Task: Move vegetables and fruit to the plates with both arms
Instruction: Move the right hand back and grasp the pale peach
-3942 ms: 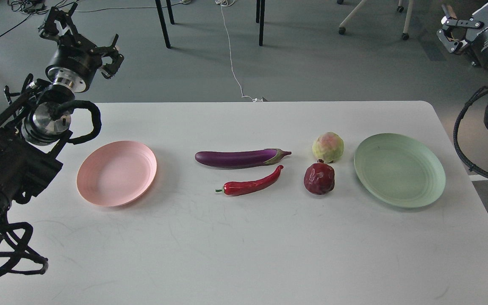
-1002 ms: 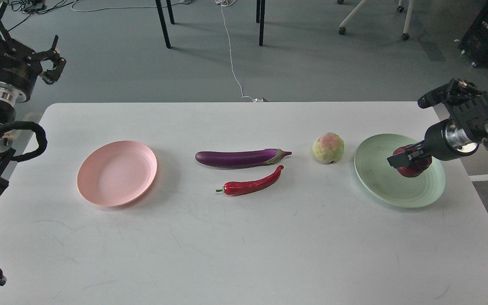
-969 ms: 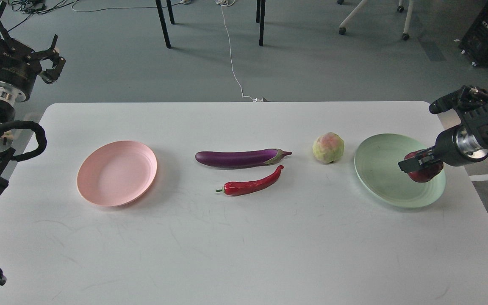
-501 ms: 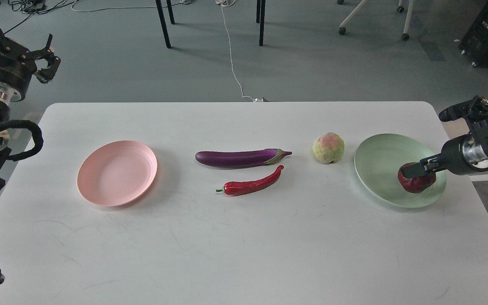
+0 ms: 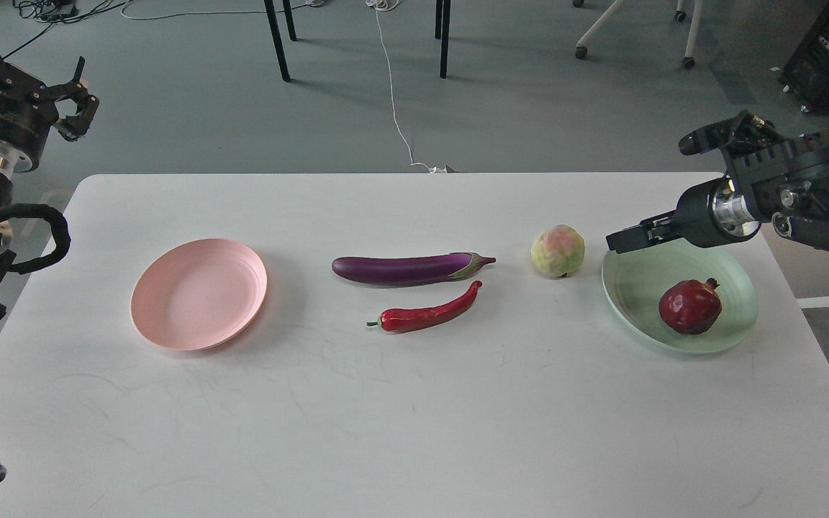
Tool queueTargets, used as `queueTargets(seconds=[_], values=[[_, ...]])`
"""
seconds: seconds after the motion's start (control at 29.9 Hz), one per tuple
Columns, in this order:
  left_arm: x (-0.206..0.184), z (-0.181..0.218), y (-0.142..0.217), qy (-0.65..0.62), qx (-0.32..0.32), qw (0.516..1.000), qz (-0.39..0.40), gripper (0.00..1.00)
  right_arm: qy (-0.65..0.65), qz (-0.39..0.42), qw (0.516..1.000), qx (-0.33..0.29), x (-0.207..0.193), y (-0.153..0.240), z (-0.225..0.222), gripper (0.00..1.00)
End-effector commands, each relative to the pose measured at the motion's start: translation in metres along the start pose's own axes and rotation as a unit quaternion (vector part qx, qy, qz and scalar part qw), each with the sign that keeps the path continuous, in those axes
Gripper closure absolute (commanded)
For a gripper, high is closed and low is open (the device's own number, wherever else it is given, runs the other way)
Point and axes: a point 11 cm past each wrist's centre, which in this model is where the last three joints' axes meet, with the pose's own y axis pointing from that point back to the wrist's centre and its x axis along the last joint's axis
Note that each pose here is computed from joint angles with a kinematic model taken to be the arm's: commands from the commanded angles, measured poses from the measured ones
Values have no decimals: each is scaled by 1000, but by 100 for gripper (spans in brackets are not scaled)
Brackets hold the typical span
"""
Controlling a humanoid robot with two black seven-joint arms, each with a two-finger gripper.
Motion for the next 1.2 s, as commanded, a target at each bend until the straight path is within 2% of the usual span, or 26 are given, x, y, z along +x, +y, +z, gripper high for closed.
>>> queueTargets(seconds=[0.0,0.2,0.6,0.87,1.17], values=[[0,0,0,-2,1,1000,0,2,27,0,1000,5,15,-17,-22,5],[12,4,3,-9,-2,1000,18,2,62,-8,998,-2,17,-47,-40,5],[11,7,2,-9,-4,1000,9,2,60,-9,998,-11,10,-57,-35,5],[11,7,2,-8,-5,1000,8,2,69,-6,998,-9,4,-81,-49,6],[11,6,2,-9,-4,1000,8,2,68,1,997,-22,-1,-92,-45,7]])
